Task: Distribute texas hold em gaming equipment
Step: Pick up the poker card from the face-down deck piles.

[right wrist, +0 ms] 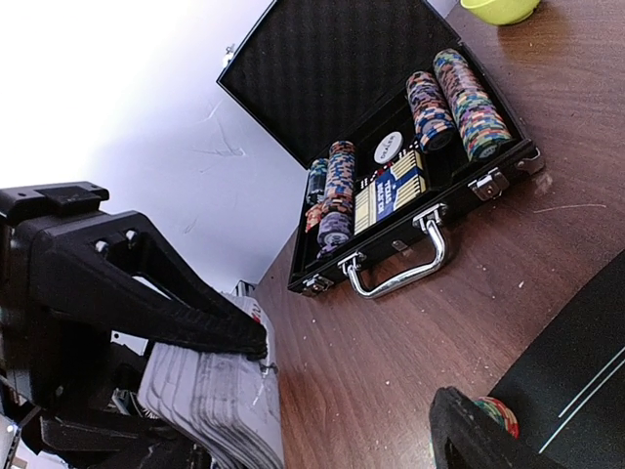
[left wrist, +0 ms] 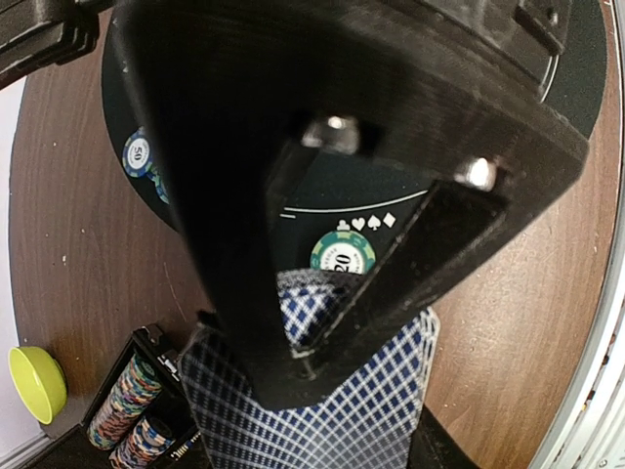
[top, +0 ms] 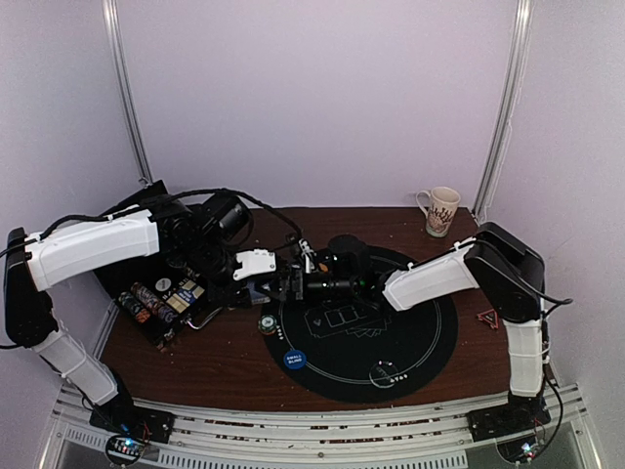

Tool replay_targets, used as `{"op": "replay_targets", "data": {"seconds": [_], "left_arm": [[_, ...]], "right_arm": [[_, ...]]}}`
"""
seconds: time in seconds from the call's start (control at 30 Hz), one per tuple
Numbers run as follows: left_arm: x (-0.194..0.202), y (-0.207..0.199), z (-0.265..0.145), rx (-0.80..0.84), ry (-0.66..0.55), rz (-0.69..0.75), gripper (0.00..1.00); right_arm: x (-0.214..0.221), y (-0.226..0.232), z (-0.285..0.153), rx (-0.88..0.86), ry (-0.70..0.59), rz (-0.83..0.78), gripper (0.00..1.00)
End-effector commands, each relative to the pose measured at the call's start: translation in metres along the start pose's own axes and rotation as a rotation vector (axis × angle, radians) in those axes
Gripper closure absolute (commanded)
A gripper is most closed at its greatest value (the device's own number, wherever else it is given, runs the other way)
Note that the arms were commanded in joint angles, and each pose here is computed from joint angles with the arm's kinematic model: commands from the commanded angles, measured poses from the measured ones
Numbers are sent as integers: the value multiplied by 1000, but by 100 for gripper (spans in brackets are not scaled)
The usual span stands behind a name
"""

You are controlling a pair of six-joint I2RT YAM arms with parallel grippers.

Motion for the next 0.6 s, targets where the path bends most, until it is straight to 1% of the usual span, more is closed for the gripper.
{"op": "replay_targets", "data": {"seconds": [0.0,0.13,0.37,0.57], "left_arm": [[-8,5,-8,-27,-41,13,53],[-6,4,-6,-25,-28,12,53],[-4,4,-4,-22,-22,12,52],[-2,3,0,-17,-9,12,53]], "right_arm": [[4,-10,-6,96,21,-10,24],[0,-6,-12,132,25,-47,27],[-6,4,-17,133,30,-81,33],[-9,13,-20,107,42,-85,44]]}}
Point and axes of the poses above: each gripper's point midway between its finger pads, its own z axis out along the fingers, its own y axis along the line the jaws close on, x = y × z, the point moved 6 cm from there along -z, back along the fingers, and after that the axes turned 1 degree about -z, right-handed, at the moved point
